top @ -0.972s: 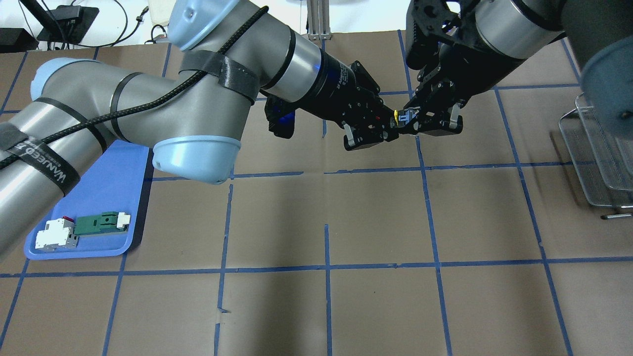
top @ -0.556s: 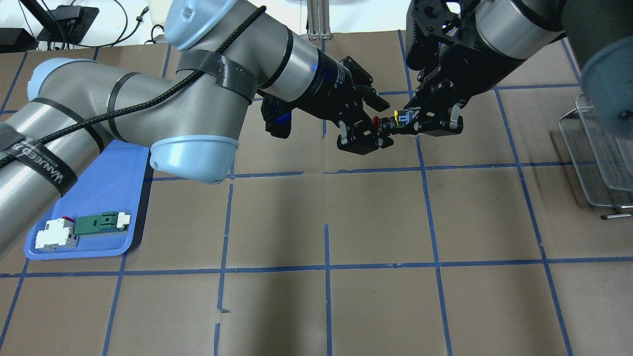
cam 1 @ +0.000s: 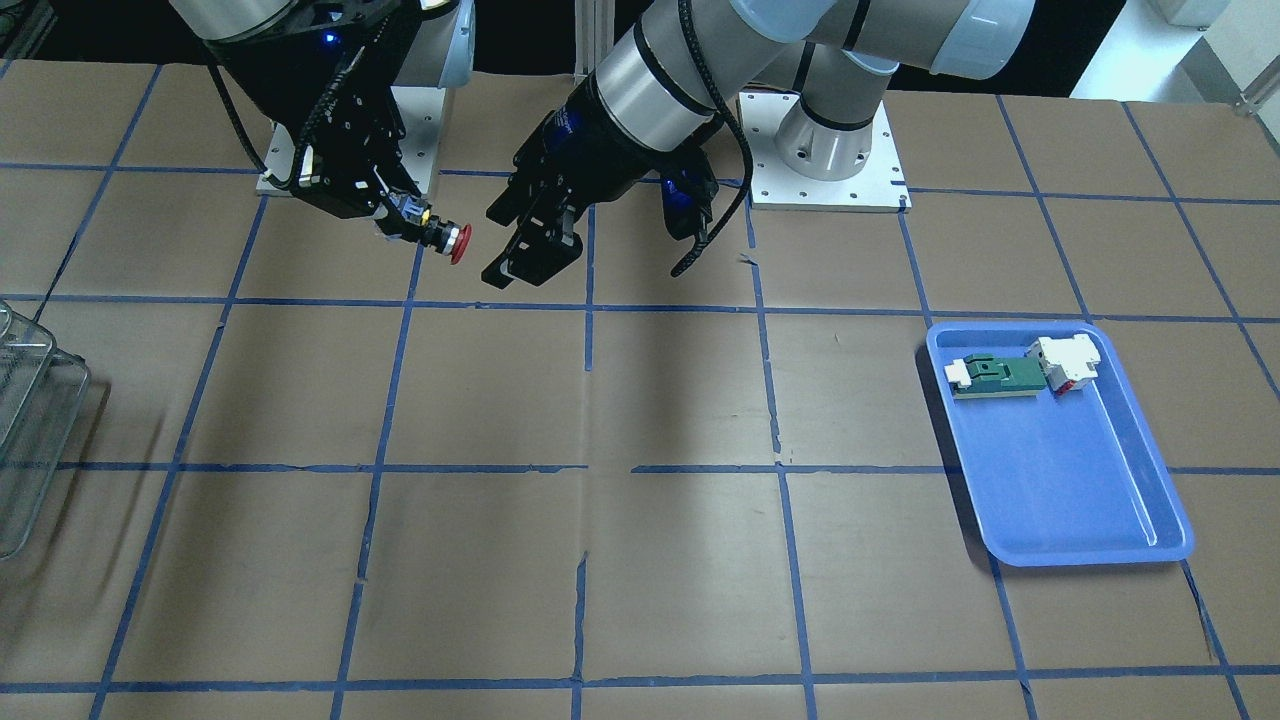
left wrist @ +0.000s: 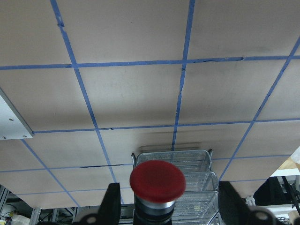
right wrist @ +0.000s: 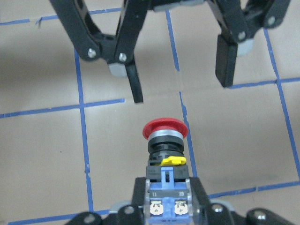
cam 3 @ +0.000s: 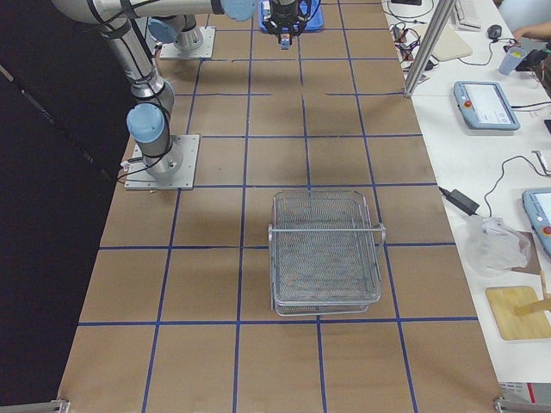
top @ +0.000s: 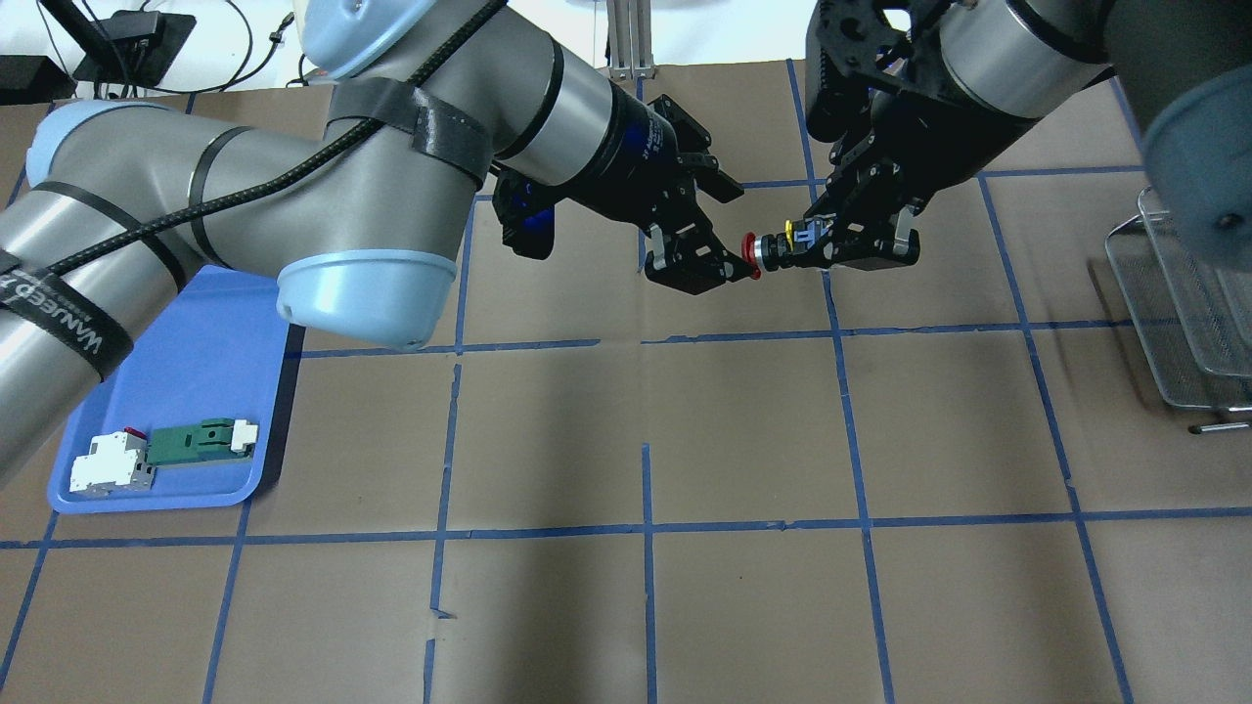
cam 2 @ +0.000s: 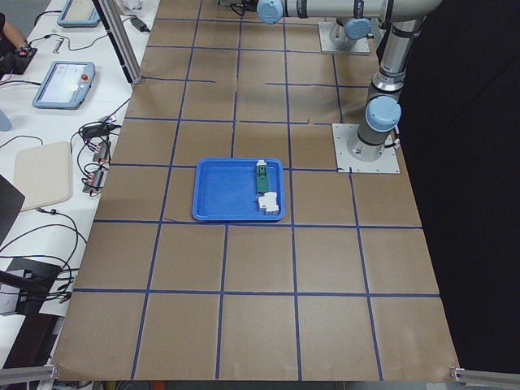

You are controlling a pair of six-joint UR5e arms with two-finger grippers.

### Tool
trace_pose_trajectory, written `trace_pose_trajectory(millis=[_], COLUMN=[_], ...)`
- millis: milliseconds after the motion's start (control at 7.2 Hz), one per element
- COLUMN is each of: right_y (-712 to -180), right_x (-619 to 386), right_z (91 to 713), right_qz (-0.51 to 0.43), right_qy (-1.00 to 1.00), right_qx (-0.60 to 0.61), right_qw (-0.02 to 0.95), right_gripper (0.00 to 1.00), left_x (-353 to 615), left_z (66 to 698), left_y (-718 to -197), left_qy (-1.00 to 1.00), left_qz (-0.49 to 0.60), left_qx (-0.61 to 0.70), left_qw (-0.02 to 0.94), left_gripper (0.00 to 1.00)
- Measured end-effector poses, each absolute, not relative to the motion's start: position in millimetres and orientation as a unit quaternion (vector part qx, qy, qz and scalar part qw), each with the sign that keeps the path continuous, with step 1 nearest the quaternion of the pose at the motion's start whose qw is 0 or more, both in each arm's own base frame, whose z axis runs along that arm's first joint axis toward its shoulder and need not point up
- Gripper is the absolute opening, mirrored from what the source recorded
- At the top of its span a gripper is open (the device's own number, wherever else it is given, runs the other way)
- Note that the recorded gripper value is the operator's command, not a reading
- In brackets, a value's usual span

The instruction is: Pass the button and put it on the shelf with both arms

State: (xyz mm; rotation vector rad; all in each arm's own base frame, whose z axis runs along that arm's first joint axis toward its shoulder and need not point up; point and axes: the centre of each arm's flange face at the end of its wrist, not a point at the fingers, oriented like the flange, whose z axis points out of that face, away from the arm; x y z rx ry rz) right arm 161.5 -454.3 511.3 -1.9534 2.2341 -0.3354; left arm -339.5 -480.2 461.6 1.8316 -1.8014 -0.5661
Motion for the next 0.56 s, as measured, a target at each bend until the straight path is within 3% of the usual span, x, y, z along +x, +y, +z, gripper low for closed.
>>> trace_pose_trajectory(millis=[556], right_y=[-507.3], right_x=[4.8], right_z=[482.1], right_qz=[-0.043], right_qy=[0.813], right_qx=[-0.580], right_qw=[-0.018], right_gripper=[0.00], left_x=[-295.4], left_z=[486.4], left_y=[-501.0], left_qy=[-0.733], left_qz=[-0.206], left_qx=[0.615], left_qw=[0.204], left_gripper=[0.73])
